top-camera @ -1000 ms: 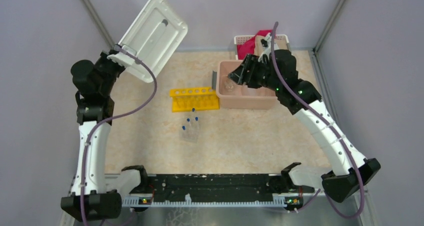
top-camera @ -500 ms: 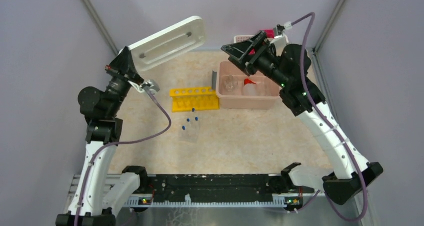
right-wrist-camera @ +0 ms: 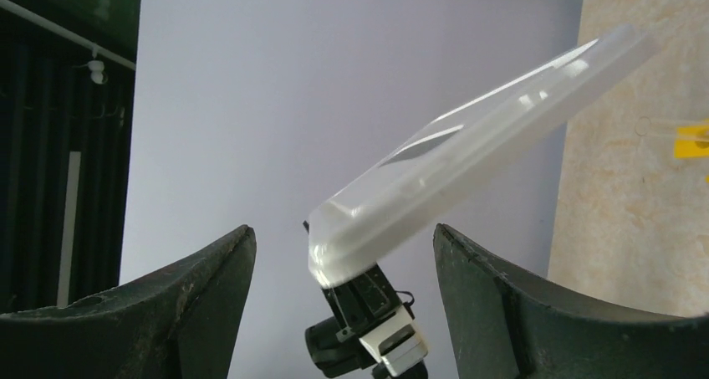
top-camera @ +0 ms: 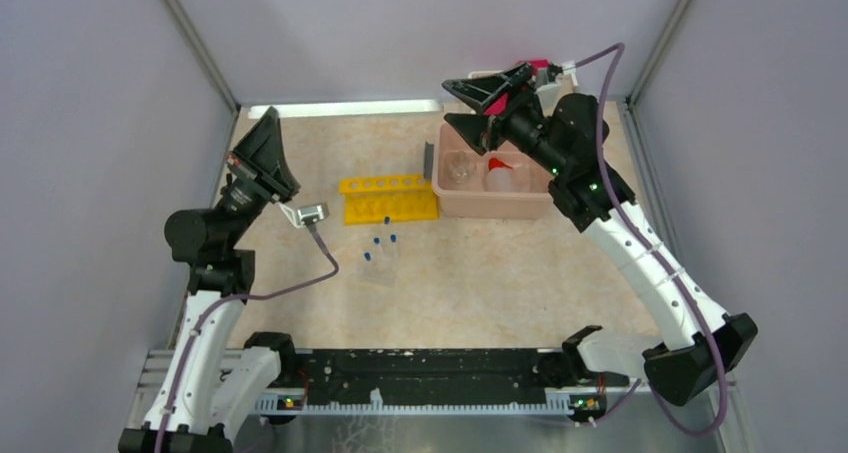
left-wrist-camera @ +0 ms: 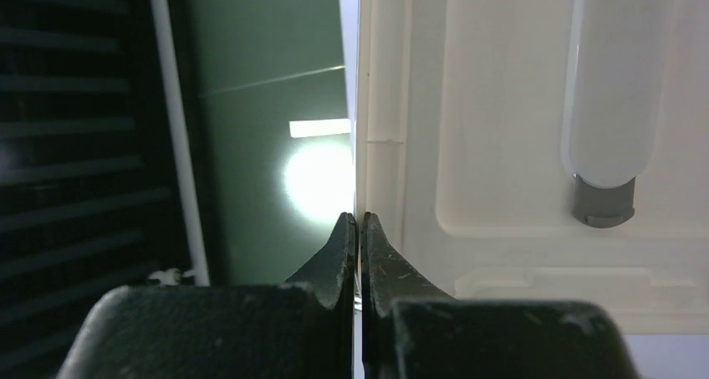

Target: Organize the chemistry lab equipment

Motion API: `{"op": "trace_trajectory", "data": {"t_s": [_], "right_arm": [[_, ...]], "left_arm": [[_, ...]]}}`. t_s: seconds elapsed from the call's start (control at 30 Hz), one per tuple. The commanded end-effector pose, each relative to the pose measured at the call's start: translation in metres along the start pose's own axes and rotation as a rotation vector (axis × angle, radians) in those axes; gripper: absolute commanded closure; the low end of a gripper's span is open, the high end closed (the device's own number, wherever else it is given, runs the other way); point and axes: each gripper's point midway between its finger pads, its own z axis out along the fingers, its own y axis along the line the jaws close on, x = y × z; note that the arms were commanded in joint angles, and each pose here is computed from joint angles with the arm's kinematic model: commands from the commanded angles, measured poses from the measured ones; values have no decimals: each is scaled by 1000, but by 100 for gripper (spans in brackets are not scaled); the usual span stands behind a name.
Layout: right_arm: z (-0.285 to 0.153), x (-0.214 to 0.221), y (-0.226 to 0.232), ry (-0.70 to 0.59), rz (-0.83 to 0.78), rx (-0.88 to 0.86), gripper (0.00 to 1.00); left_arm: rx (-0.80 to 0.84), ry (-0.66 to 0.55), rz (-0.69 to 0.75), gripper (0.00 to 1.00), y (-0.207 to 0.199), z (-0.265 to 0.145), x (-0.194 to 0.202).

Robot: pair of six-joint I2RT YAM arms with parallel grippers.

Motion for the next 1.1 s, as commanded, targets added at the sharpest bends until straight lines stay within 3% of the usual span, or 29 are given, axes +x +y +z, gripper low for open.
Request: {"op": "trace_trajectory", "data": {"t_s": [0.0,0.7,0.83,1.07], "right_arm": [[5,2,19,10,28,-74,23],[37,12,-27,81,133,-4,26],[43,11,-30,83,149,-10,33],[55,7,-12,83,166,-78,55]], "left_arm": [[-155,-71,198,100,52,-2,-15],[-201,-132,297,100,58,3,-26],[-214,-159,310,100,59,3,-31],[-217,-249,332,100,49,4,-49]]}}
